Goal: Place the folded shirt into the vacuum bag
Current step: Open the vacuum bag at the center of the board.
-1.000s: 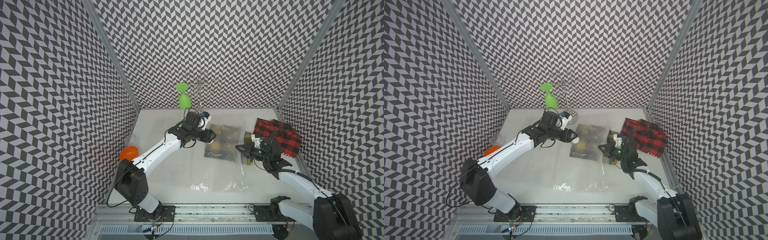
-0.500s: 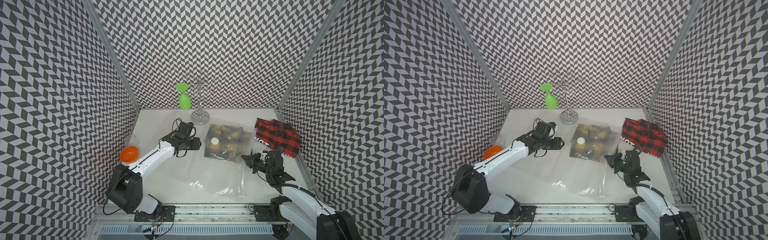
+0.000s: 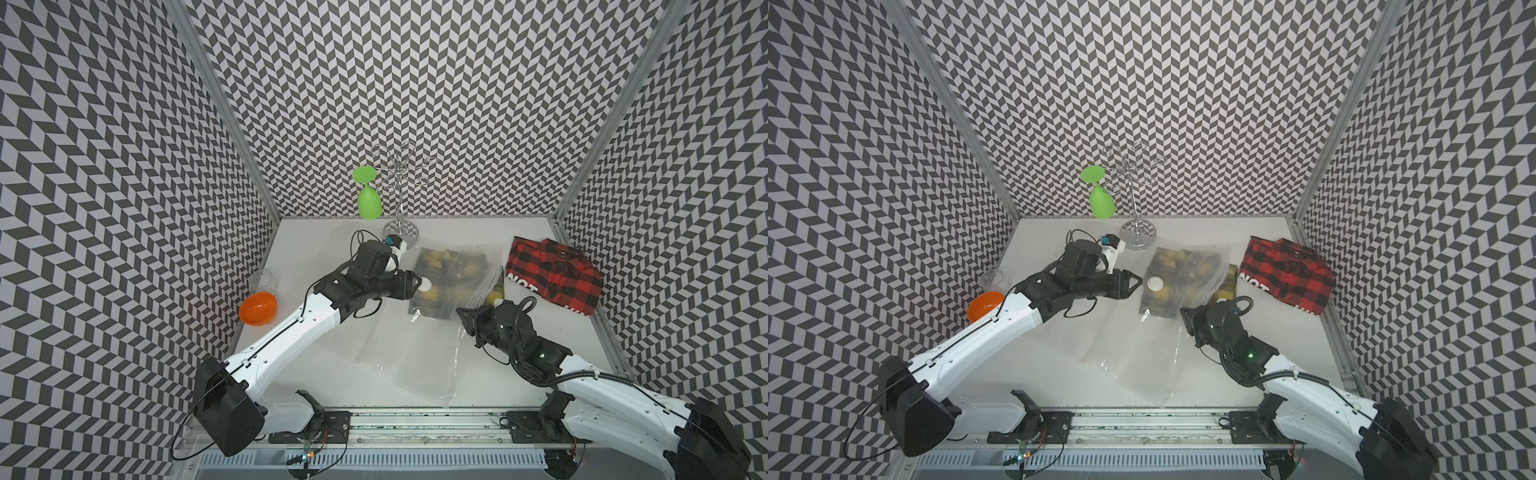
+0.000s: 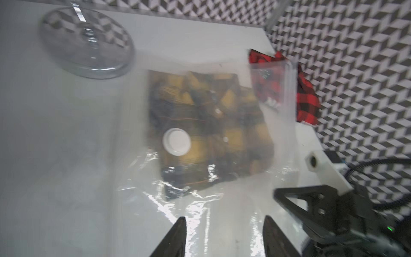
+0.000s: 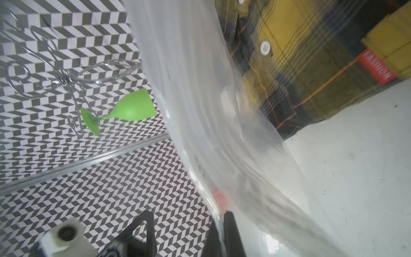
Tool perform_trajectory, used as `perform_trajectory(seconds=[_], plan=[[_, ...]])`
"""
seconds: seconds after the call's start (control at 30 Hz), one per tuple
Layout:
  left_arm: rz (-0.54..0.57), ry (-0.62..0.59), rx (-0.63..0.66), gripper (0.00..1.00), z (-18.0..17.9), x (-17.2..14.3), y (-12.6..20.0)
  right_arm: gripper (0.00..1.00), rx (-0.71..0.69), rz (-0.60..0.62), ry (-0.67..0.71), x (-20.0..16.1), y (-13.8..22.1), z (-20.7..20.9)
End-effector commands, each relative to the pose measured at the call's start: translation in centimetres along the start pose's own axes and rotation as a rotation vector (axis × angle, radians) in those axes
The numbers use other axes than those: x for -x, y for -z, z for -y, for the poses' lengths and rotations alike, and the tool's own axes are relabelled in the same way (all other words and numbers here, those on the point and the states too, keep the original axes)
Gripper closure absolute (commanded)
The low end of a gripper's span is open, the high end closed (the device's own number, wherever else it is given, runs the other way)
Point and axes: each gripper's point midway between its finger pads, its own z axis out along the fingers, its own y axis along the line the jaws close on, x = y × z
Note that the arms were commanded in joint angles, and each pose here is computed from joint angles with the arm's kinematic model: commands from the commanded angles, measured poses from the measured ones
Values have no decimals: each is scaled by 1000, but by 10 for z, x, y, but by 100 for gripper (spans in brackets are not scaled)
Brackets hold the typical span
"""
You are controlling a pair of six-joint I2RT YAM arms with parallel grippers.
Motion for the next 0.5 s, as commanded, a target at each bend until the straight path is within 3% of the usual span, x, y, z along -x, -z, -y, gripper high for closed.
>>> perform_trajectory(seconds=[0.0, 0.03, 0.07, 0.17, 0.47], plan=[[-71, -47, -119, 25, 31, -30, -4, 100, 78, 44, -68, 0, 1, -23], [-79, -47, -139, 20, 35, -38, -5, 100, 80, 42, -70, -1, 1, -23], [-82, -47, -161, 1, 38, -43, -6, 100, 80, 40, -73, -3, 2, -23], [-86, -56, -205, 0, 46, -53, -9, 100, 84, 28, -78, -5, 1, -24], [-221, -126, -176, 1, 57, -90, -42, 100, 107, 11, -87, -9, 3, -31]])
